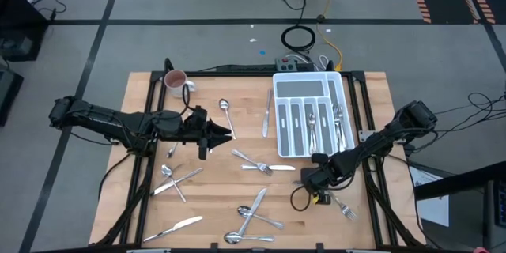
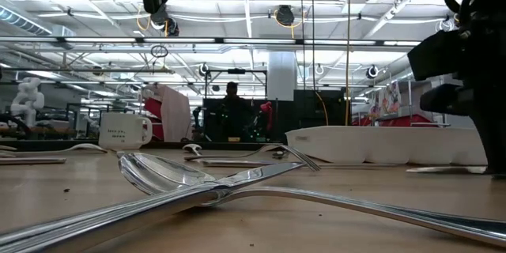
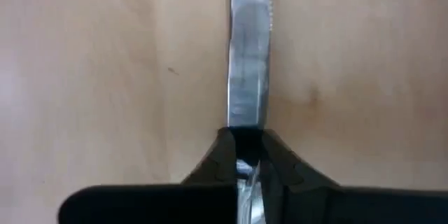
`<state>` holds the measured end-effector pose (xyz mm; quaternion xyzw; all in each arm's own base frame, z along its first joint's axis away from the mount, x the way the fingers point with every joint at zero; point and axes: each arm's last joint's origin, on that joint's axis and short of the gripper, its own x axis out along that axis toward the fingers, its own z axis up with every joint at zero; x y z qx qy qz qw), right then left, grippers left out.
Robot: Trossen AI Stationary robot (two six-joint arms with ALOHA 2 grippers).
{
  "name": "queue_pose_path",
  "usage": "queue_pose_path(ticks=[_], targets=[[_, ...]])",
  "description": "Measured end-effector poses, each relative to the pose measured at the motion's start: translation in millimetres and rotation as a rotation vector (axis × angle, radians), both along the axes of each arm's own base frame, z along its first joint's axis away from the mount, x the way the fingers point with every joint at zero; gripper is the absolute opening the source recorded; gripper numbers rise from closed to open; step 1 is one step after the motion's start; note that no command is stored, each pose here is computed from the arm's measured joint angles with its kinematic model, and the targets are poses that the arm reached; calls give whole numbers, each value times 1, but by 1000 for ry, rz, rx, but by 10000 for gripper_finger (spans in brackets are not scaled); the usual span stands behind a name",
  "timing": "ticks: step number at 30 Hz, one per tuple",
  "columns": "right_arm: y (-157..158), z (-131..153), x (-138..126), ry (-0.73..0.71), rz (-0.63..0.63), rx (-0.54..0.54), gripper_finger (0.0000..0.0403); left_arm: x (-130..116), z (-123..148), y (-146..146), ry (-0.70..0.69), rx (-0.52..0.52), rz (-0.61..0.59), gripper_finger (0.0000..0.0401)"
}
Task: Sort silverware
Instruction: Put the knife in the left section of the silverware tray
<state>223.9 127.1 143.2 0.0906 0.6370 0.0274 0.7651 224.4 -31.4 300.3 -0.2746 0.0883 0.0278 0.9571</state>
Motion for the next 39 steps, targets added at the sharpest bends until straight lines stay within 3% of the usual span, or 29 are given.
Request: queue_pose_path(ticks=[14,27,33,39], targets=[[14,39,26,-136,-34,62,2,-1,0,-7,-1,0,-31,153],[16,73,43,-293,-78,23,1,-3,0,-16,-1,1,-68,153],[-7,97,35,-410,-212,-17,0,-3,0,-19,-1,3,-73,153],[-45,133,8,-564,-323,9,0,-3,0,-18,-1,8,-57,153]])
